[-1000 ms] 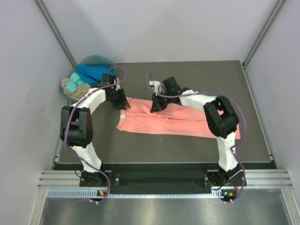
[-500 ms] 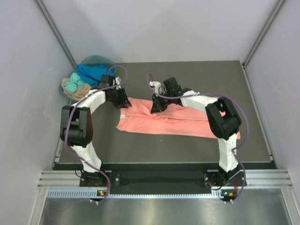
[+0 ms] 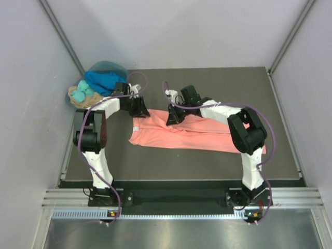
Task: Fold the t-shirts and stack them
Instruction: Fold the tshirt
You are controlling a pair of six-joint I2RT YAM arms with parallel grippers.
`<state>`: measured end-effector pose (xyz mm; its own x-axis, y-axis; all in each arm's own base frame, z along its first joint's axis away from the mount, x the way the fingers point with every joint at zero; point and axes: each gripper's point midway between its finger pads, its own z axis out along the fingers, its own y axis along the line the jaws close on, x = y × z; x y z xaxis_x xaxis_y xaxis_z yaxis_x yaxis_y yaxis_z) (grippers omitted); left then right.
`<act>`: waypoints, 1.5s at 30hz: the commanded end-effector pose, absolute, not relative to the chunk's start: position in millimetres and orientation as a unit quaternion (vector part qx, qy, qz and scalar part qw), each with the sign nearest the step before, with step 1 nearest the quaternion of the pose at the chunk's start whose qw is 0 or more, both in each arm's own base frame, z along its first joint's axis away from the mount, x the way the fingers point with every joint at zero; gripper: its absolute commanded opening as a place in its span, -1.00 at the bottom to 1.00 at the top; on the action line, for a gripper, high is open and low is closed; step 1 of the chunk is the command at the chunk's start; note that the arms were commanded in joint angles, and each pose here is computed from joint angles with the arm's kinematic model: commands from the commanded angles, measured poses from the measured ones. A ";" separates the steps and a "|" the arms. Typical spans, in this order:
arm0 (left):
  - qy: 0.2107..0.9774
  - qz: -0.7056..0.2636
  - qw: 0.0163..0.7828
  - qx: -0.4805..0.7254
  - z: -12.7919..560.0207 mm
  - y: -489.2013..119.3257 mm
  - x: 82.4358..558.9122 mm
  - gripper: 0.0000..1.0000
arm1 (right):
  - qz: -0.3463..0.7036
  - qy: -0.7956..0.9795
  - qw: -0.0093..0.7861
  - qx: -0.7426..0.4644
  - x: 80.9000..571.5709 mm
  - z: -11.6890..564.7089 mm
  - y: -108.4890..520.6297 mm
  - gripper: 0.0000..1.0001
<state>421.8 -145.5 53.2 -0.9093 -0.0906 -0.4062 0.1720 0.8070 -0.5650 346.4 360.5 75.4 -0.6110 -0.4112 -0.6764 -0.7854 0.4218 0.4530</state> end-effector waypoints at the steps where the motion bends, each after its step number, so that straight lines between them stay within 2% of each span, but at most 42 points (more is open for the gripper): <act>1: 0.898 -0.337 0.273 0.079 76.9 -154.2 448.1 -0.18 | 0.409 0.778 0.267 -0.396 348.5 104.6 377.4 -0.99; 6: 0.910 -0.312 0.259 0.087 62.9 -146.9 450.3 -0.17 | 0.405 0.780 0.263 -0.399 349.5 101.0 374.6 -0.99; 12: 0.911 -0.280 0.280 0.112 66.3 -137.6 452.3 -0.17 | 0.407 0.778 0.260 -0.402 351.2 98.5 373.7 -1.00; 21: 0.894 -0.331 0.271 0.135 67.9 -153.6 449.0 -0.17 | 0.410 0.779 0.256 -0.400 352.5 93.2 371.0 -1.00; 26: 0.890 -0.341 0.273 0.133 69.9 -156.5 447.5 -0.24 | 0.409 0.781 0.255 -0.399 354.1 90.2 368.2 -1.00; 29: 0.889 -0.339 0.278 0.130 75.3 -155.9 448.9 -0.46 | 0.410 0.780 0.257 -0.398 355.2 92.4 368.4 -1.00; 30: 0.889 -0.339 0.278 0.128 76.7 -156.0 448.7 -0.69 | 0.409 0.781 0.257 -0.397 355.4 91.5 368.3 -1.00; 33: 0.889 -0.336 0.289 0.119 92.7 -154.6 446.4 -0.99 | 0.411 0.781 0.258 -0.394 355.1 95.0 368.5 -1.00; 45: 0.925 -0.281 0.250 0.059 88.9 -139.1 406.3 -1.00 | 0.422 0.792 0.257 -0.358 346.4 107.4 365.1 -1.00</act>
<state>421.3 -144.8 79.0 -0.8596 -0.0113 -0.5108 0.2940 0.8067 -0.5126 343.4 361.6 74.9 -0.6395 -0.3994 -0.6569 -0.7656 0.4091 0.4965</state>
